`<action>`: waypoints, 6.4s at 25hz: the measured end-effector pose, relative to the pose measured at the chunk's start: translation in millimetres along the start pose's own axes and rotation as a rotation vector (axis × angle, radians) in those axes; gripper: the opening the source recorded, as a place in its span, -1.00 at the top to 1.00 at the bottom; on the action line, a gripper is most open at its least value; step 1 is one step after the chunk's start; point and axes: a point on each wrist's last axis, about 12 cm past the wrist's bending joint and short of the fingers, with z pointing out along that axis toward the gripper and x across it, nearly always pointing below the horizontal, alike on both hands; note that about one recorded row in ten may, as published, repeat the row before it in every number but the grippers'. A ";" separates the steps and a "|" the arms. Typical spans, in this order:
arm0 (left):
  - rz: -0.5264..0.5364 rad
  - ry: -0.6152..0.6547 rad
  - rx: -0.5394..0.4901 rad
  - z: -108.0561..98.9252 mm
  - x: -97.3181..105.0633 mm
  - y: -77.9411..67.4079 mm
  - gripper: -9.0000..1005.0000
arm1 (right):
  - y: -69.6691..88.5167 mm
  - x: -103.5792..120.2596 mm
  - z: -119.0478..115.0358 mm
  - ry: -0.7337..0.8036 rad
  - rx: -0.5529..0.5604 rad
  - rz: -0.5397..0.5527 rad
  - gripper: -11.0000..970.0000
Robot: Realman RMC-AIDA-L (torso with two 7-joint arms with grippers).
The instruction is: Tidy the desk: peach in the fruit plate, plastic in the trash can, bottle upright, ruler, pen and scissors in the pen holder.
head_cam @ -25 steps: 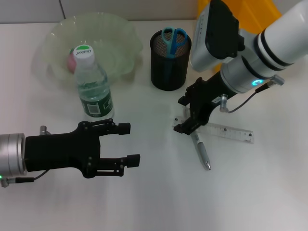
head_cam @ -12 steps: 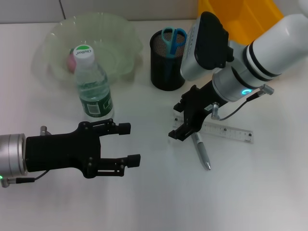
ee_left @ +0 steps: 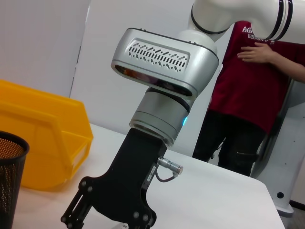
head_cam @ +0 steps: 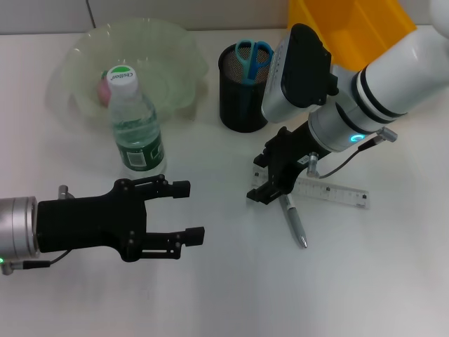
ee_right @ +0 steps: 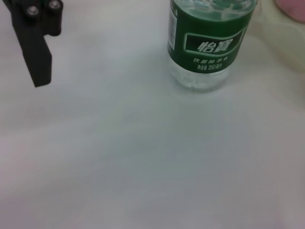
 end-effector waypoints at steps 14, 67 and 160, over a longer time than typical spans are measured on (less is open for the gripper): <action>-0.004 -0.001 -0.007 -1.8 2.0 -0.9 -0.69 | 2.1 0.4 -4.4 -0.029 -0.001 0.002 0.18; 0.040 -0.073 -0.047 -5.0 -0.8 -1.2 -0.69 | -48.3 7.2 -24.7 -1.139 0.417 0.434 0.19; 0.072 0.226 0.015 -21.3 -39.3 6.8 -0.69 | -8.7 -34.6 -69.1 0.220 0.111 0.677 -0.45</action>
